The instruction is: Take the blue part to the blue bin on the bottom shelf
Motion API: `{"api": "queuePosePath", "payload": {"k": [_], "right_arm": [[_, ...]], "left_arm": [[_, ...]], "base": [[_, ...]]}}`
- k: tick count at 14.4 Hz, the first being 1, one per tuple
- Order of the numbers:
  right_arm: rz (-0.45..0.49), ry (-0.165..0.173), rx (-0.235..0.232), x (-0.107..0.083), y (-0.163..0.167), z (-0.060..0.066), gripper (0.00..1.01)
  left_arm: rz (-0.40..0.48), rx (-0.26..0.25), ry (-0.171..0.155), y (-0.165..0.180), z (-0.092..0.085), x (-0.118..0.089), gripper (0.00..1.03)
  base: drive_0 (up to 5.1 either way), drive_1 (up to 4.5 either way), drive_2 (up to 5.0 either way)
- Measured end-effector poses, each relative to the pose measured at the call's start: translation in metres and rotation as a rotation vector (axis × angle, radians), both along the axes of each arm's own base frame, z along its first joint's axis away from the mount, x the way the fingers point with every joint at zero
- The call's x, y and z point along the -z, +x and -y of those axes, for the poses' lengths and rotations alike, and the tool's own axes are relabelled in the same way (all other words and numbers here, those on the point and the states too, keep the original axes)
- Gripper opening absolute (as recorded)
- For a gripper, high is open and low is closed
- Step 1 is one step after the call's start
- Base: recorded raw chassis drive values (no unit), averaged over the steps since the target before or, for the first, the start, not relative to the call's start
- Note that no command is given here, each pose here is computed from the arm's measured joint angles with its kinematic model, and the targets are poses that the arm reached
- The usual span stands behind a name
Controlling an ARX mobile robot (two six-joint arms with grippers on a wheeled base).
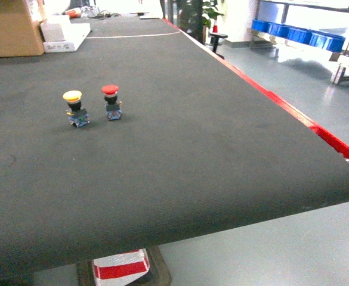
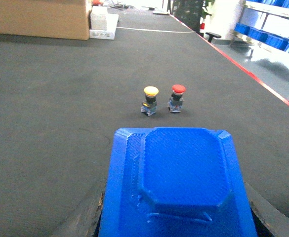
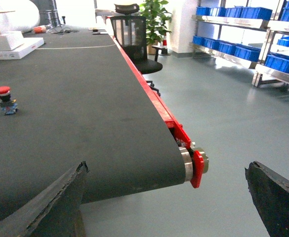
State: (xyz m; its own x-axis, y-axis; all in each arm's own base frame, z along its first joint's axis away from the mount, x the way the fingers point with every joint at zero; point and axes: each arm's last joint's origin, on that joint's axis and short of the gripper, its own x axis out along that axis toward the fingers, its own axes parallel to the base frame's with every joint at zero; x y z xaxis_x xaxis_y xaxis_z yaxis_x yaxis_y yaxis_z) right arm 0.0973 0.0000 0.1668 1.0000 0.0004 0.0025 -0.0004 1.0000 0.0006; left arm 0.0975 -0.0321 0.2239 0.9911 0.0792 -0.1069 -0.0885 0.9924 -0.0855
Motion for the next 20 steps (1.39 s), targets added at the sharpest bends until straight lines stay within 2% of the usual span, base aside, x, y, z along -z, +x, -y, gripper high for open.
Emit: {"api": "queuePosePath", "payload": {"k": [20], "right_arm": [[0.000, 0.000, 0.000, 0.0000, 0.0000, 0.0000, 0.98]], "left_arm": [[0.000, 0.000, 0.000, 0.0000, 0.0000, 0.0000, 0.44]], "base": [[-1.6, -1.60, -1.6]]}}
